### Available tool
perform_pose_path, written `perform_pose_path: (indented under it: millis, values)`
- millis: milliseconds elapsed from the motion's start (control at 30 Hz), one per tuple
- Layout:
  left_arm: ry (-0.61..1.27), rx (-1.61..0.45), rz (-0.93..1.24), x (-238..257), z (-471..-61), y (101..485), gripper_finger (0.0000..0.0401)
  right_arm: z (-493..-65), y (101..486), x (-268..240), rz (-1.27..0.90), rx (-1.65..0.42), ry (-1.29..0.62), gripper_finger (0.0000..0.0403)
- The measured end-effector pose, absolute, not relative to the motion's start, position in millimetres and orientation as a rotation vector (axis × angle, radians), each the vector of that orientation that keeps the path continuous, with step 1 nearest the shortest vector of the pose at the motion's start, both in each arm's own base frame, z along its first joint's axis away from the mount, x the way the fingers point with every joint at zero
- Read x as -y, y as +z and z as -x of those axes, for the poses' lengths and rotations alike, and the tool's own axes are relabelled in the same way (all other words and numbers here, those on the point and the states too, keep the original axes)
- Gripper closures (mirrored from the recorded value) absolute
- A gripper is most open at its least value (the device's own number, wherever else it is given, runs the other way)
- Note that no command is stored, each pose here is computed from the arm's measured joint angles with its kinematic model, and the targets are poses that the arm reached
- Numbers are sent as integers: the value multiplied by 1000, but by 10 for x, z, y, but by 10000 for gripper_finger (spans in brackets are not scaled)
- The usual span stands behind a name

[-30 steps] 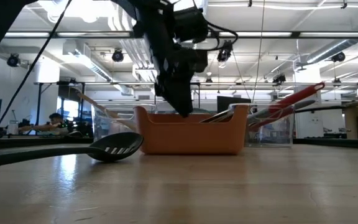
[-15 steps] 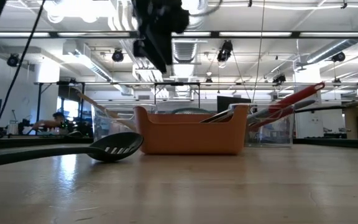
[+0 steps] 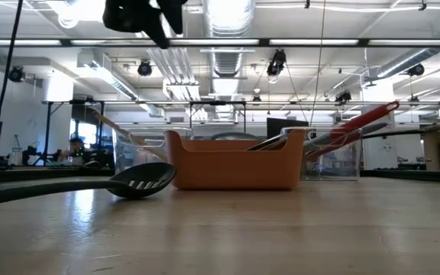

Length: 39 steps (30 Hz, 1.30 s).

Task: Pick & Place Kitchen Items
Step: Put the black slotted spoon into the right transparent bin

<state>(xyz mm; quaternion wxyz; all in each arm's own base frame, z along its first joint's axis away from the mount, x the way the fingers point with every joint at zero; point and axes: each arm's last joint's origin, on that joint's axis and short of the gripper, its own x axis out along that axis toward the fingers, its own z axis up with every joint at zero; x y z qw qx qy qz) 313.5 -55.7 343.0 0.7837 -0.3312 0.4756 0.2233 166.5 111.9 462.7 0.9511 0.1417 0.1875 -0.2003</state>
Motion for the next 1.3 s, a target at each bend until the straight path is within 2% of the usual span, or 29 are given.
perform_pose_path:
  millis: [267,467,767,1000,1300]
  values:
    - [661,-1011,961,938,-3145,3219,246,-1379,4736,-697,-203,-333,-548,285]
    - [765,-1015,999,1015,-3266,3012,246,-1108,4783,-381,-221,-329,-628,278]
    - [846,-1181,1081,1132,-3440,2589,244,-763,4795,-168,-227,-335,-627,263]
    - [837,-1204,1232,1276,-3528,2289,241,-652,4795,-105,-181,-355,-600,266]
    - [896,-1272,1328,1446,-3397,1889,242,-567,4782,-54,-129,-371,-591,279]
